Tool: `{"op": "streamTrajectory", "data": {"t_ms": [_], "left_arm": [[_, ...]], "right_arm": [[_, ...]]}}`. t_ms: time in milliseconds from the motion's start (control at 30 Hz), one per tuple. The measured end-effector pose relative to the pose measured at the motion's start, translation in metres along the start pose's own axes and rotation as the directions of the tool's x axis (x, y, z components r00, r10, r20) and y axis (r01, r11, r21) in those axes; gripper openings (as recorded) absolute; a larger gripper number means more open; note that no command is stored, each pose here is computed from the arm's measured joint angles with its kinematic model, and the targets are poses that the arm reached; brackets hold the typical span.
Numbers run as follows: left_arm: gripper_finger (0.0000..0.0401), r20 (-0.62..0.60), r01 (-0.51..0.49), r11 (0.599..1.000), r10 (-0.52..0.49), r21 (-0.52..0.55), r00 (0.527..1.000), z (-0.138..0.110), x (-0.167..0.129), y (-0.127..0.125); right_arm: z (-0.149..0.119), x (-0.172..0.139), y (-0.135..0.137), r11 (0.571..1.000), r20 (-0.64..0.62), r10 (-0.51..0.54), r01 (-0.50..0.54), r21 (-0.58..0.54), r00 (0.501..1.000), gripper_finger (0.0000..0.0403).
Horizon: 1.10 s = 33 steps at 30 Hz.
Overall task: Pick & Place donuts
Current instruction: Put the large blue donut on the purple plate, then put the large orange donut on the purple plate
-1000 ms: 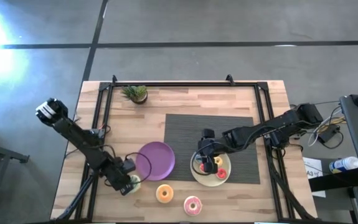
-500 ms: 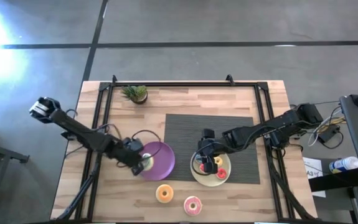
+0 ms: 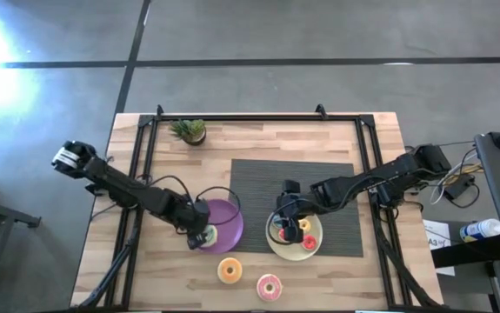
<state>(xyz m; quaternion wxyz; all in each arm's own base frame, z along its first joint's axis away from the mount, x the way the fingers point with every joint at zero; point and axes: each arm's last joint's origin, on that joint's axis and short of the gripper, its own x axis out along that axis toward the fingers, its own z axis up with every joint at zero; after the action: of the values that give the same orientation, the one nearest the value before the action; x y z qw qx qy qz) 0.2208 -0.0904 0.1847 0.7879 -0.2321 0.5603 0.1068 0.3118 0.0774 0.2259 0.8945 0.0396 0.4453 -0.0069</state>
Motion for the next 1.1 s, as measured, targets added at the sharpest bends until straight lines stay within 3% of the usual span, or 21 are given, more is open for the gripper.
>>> {"op": "streamTrajectory", "data": {"t_ms": [167, 300, 433, 567, 833, 1100], "left_arm": [[0.0148, 0.045, 0.008, 0.997, -0.012, 0.075, 0.999, 0.010, -0.036, -0.009], [0.0149, 0.104, 0.044, 0.974, -0.069, 0.221, 0.992, 0.012, -0.048, -0.015], [0.0149, 0.139, 0.070, 0.931, -0.127, 0.357, 0.982, 0.011, -0.038, -0.024], [0.0149, 0.160, 0.096, 0.876, -0.192, 0.472, 0.968, 0.009, -0.027, -0.045], [0.0149, 0.131, 0.047, 0.707, -0.196, 0.706, 0.972, 0.019, 0.000, -0.106], [0.0149, 0.065, 0.009, 0.682, -0.083, 0.731, 0.994, 0.044, 0.029, -0.142]], "right_arm": [[0.000, 0.000, 0.000, 1.000, 0.001, 0.000, 0.000, -0.002, 1.000, 0.0210], [0.000, -0.001, 0.000, 1.000, 0.002, 0.001, -0.001, -0.004, 1.000, 0.0210], [-0.001, -0.001, 0.000, 1.000, -0.012, -0.003, 0.003, 0.002, 1.000, 0.0210], [-0.008, -0.008, -0.003, 0.988, -0.078, -0.023, 0.034, 0.149, 0.997, 0.0210], [-0.019, -0.035, 0.001, 1.000, -0.126, -0.018, 0.020, 0.017, 0.992, 0.0206], [-0.033, -0.059, 0.000, 1.000, -0.076, 0.009, -0.010, -0.015, 0.997, 0.0205]]}}
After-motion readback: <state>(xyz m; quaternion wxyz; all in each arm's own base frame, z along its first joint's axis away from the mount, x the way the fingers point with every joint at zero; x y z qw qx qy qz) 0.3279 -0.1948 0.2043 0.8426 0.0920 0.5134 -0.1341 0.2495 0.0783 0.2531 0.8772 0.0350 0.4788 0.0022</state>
